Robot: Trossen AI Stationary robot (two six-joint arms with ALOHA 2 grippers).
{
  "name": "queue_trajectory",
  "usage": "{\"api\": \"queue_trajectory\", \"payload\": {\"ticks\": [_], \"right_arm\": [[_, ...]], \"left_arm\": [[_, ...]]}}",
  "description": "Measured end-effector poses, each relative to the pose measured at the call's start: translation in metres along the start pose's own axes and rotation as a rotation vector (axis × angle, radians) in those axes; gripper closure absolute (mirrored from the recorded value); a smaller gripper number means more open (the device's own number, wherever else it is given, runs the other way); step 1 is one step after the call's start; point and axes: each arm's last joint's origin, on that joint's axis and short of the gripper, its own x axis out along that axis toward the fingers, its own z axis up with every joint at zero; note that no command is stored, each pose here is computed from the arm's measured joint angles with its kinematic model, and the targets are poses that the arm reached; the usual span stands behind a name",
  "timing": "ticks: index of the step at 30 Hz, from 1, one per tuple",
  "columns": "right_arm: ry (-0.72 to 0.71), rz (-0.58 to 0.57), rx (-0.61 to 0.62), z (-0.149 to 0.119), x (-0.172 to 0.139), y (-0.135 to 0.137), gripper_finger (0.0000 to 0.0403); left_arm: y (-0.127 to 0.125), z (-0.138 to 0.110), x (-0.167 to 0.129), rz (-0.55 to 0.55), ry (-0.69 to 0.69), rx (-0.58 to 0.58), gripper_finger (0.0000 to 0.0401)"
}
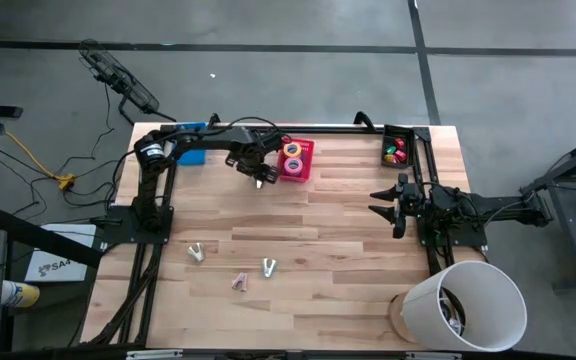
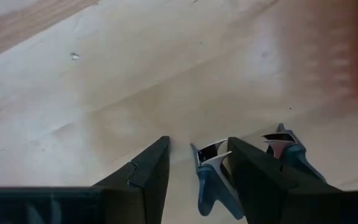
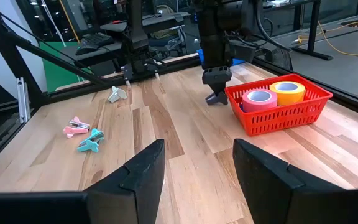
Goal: Pick and place Stapler, Stapler remover, tape
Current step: Put the black staple remover into the blue bin
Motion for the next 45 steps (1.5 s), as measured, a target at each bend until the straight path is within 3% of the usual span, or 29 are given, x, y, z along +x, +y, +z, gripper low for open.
{"api": "queue_trajectory", "payload": {"ticks": [4,13,22,28,34,40,45], "right_arm": [[0.0,0.0,0.0,0.0,0.0,0.0,0.0222],[0.0,0.0,0.0,0.0,0.0,0.0,0.0221],[0.0,0.0,0.0,0.0,0.0,0.0,0.0221],[0.0,0.0,0.0,0.0,0.0,0.0,0.0222],[0.0,0.0,0.0,0.0,0.0,0.0,0.0222],[0.0,0.0,0.0,0.0,0.0,0.0,0.0221],[0.0,0.0,0.0,0.0,0.0,0.0,0.0222]], "left_arm": [[0.0,0.0,0.0,-0.002,0.005,0.003,0.0261],[0.0,-0.001,0.0,-0.019,0.028,0.051,0.0357],[0.012,-0.008,-0.024,0.008,0.061,0.111,0.0355],[0.036,-0.01,-0.059,0.099,0.008,0.103,0.0353],[0.076,-0.011,-0.096,0.241,-0.044,0.063,0.0354],[0.125,-0.006,-0.121,0.355,-0.077,-0.062,0.0354],[0.156,0.001,-0.126,0.375,-0.08,-0.154,0.0353]]}}
